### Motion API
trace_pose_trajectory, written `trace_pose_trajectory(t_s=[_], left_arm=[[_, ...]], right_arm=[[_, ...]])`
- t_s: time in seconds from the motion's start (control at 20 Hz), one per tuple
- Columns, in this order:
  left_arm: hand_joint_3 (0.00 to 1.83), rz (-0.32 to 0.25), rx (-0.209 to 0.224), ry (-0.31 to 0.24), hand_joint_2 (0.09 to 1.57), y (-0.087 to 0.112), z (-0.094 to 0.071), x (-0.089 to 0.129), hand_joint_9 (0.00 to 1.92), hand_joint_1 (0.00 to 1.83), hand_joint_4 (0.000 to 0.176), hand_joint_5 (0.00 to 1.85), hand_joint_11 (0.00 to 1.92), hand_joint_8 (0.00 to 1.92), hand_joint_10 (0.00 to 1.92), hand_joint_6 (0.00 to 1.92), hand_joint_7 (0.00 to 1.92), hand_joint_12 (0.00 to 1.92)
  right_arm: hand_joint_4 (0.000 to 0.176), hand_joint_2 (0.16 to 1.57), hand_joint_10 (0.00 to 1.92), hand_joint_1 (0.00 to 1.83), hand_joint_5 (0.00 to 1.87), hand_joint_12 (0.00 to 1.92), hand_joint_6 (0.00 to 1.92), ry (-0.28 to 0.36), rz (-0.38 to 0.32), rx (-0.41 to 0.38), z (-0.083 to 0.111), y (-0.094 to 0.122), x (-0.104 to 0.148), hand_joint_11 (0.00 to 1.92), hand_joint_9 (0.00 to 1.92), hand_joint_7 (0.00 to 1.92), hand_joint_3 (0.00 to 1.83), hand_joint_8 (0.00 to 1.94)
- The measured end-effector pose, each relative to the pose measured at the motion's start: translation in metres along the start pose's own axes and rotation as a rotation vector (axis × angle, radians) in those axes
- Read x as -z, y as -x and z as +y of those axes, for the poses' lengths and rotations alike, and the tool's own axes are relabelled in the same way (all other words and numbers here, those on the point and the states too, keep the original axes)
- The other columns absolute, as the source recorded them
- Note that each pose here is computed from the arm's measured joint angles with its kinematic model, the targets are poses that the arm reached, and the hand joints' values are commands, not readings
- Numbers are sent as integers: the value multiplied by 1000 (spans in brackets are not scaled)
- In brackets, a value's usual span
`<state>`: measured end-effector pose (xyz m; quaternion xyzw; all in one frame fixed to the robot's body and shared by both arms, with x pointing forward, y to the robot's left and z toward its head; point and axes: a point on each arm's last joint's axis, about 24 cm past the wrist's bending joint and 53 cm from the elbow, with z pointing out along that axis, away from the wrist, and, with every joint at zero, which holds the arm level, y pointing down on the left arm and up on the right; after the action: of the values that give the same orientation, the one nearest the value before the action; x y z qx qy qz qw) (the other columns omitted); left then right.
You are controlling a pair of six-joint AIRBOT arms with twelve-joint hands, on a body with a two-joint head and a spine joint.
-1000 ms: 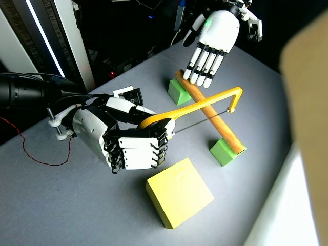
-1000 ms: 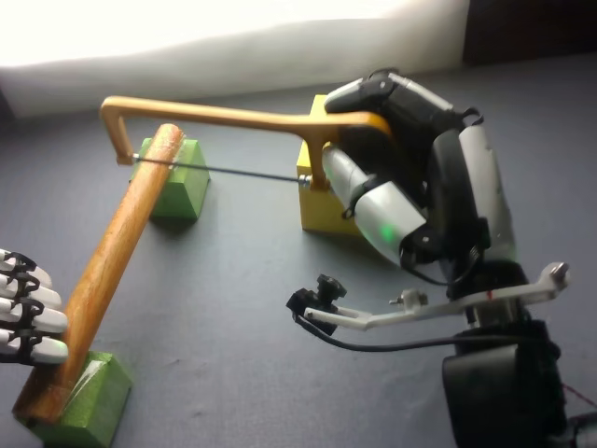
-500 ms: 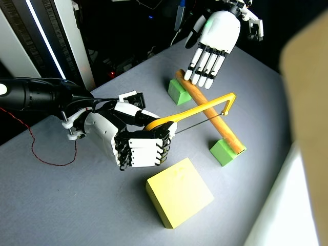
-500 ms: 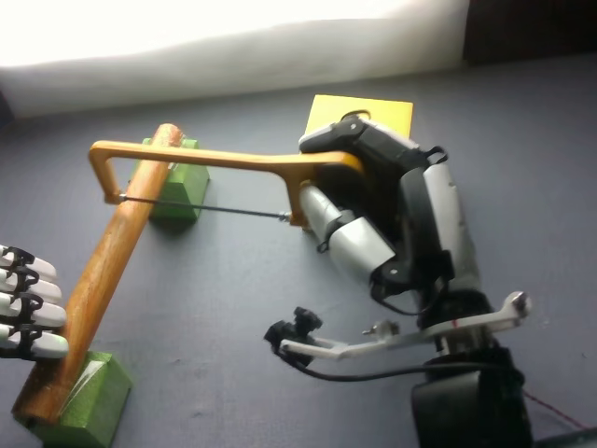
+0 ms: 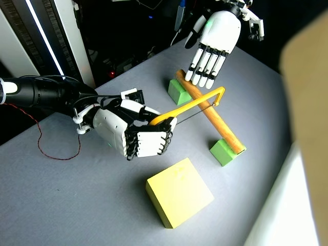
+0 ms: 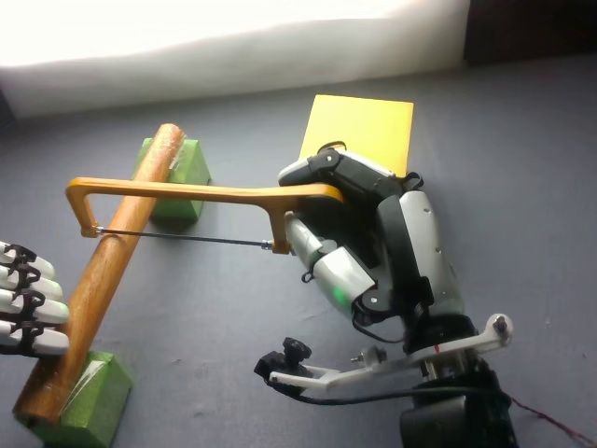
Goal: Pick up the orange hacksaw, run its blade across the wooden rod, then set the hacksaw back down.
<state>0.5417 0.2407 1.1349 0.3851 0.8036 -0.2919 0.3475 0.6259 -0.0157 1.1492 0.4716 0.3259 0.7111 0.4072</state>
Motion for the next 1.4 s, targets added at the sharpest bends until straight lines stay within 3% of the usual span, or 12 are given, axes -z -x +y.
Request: trace_pose_trajectory(t_s=[0.4,0.55,0.65,0.85,1.2,1.4], left_arm=[[1,1,0,0,1223,0,0,0,33,65,0,7,0,1,0,1,26,189],[0,-1,0,0,1218,0,0,0,31,86,0,13,0,2,1,0,26,199],[0,0,0,0,1214,0,0,0,54,105,0,28,0,2,3,3,50,316],[4,0,0,0,1226,0,0,0,43,73,0,23,0,2,1,0,38,283],[0,0,-1,-3,1233,0,-2,-1,24,72,0,6,0,3,4,1,18,171],[1,0,-1,-5,1228,0,-2,-1,57,64,0,32,0,3,6,3,48,310]], right_arm=[[0,1160,1341,1367,795,1342,989,8,34,85,-5,-3,-9,854,891,884,1,1207],[0,1164,1349,1366,788,1377,997,27,51,108,-5,-12,-17,855,889,872,0,1223],[0,1165,1351,1365,779,1361,1007,39,65,130,-3,-19,-20,859,886,875,0,1219],[0,1162,1350,1366,784,1395,1009,11,74,155,-15,-31,-18,829,887,887,0,1197],[0,1153,1327,1369,811,1349,972,-20,155,140,-34,-58,-28,856,906,888,1,1188],[0,1155,1340,1368,800,1371,980,-49,218,128,-46,-80,-33,850,897,901,0,1172]])
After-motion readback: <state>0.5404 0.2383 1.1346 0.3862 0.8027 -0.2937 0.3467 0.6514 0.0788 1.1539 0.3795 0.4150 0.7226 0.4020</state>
